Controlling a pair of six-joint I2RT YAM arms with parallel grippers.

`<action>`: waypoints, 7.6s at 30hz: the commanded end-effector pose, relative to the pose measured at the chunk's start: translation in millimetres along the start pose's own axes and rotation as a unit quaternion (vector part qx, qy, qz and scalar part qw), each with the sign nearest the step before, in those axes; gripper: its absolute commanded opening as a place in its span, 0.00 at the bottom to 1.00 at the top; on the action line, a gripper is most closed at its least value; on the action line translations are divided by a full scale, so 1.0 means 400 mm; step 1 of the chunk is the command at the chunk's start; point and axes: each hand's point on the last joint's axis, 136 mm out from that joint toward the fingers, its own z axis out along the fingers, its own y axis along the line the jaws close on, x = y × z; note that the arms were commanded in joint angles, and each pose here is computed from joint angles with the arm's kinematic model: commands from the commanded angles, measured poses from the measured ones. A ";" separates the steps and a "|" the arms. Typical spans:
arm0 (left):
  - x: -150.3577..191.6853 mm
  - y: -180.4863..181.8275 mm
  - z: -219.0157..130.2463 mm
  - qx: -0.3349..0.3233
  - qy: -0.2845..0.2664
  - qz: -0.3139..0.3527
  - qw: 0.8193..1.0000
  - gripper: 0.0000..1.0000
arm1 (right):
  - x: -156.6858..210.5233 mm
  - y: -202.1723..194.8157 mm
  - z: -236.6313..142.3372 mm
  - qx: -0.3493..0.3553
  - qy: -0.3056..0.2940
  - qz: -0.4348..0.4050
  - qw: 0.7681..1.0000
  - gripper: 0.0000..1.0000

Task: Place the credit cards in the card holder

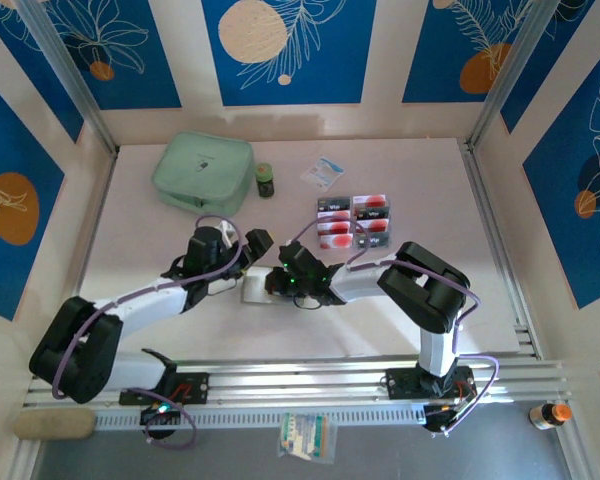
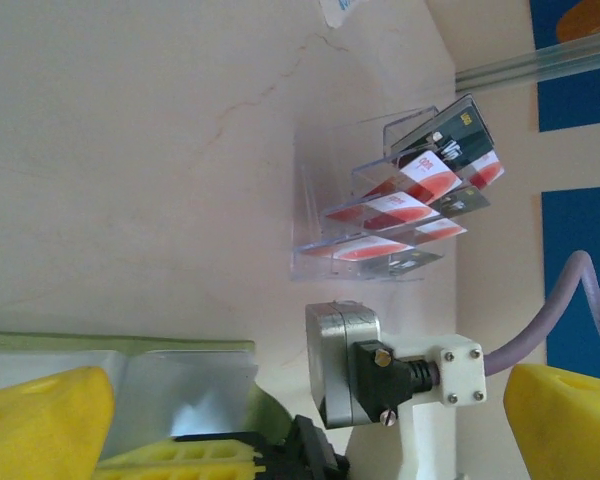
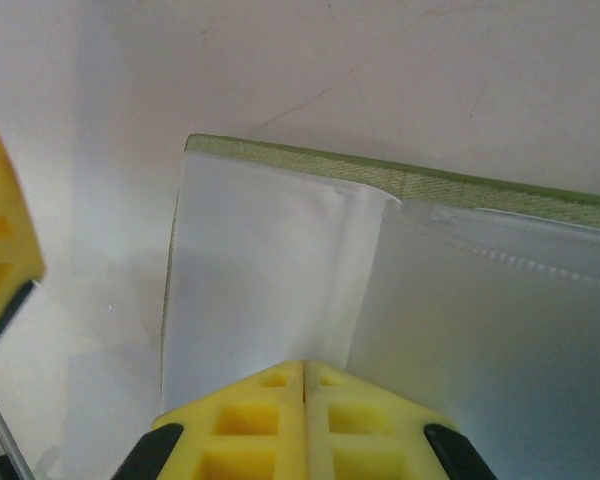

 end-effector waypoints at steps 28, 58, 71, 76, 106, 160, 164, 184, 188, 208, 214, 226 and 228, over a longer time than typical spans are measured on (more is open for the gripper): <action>0.088 0.190 0.034 -0.007 -0.013 -0.077 0.997 1.00 | 0.047 -0.168 -0.070 0.065 0.016 0.019 0.998 0.00; 0.096 0.243 -0.051 -0.295 0.109 0.260 0.913 1.00 | 0.044 -0.159 -0.084 0.060 0.010 0.024 0.998 0.00; 0.067 0.307 -0.089 -0.370 0.107 0.298 0.874 1.00 | 0.000 -0.134 -0.138 0.054 -0.001 0.013 0.998 0.00; 0.061 0.304 -0.083 -0.368 0.103 0.305 0.872 1.00 | -0.085 -0.106 -0.219 0.056 -0.018 -0.010 0.998 0.06; 0.035 0.268 -0.069 -0.356 0.094 0.337 0.866 1.00 | -0.373 -0.252 -0.303 0.261 0.039 -0.271 0.925 0.55; 0.030 0.237 -0.071 -0.342 0.087 0.331 0.875 1.00 | -0.387 -0.078 -0.228 0.153 0.089 -0.316 0.932 0.53; 0.030 0.236 -0.076 -0.342 0.086 0.332 0.875 1.00 | -0.405 -0.134 -0.236 0.198 0.098 -0.330 0.918 0.54; 0.034 0.242 -0.078 -0.341 0.087 0.328 0.876 1.00 | -0.463 -0.224 -0.189 0.310 0.112 -0.418 0.847 0.50; 0.036 0.242 -0.076 -0.340 0.087 0.328 0.877 1.00 | -0.465 -0.232 -0.179 0.321 0.113 -0.431 0.836 0.49; 0.036 0.242 -0.075 -0.339 0.085 0.327 0.878 1.00 | -0.420 -0.224 -0.186 0.322 0.126 -0.456 0.820 0.15; 0.035 0.238 -0.075 -0.337 0.084 0.327 0.879 1.00 | -0.434 -0.205 -0.198 0.322 0.115 -0.463 0.818 0.16; 0.036 0.240 -0.075 -0.336 0.085 0.326 0.879 1.00 | -0.438 -0.200 -0.194 0.322 0.118 -0.466 0.816 0.19; 0.037 0.240 -0.074 -0.336 0.085 0.326 0.879 1.00 | -0.438 -0.202 -0.194 0.323 0.119 -0.466 0.815 0.19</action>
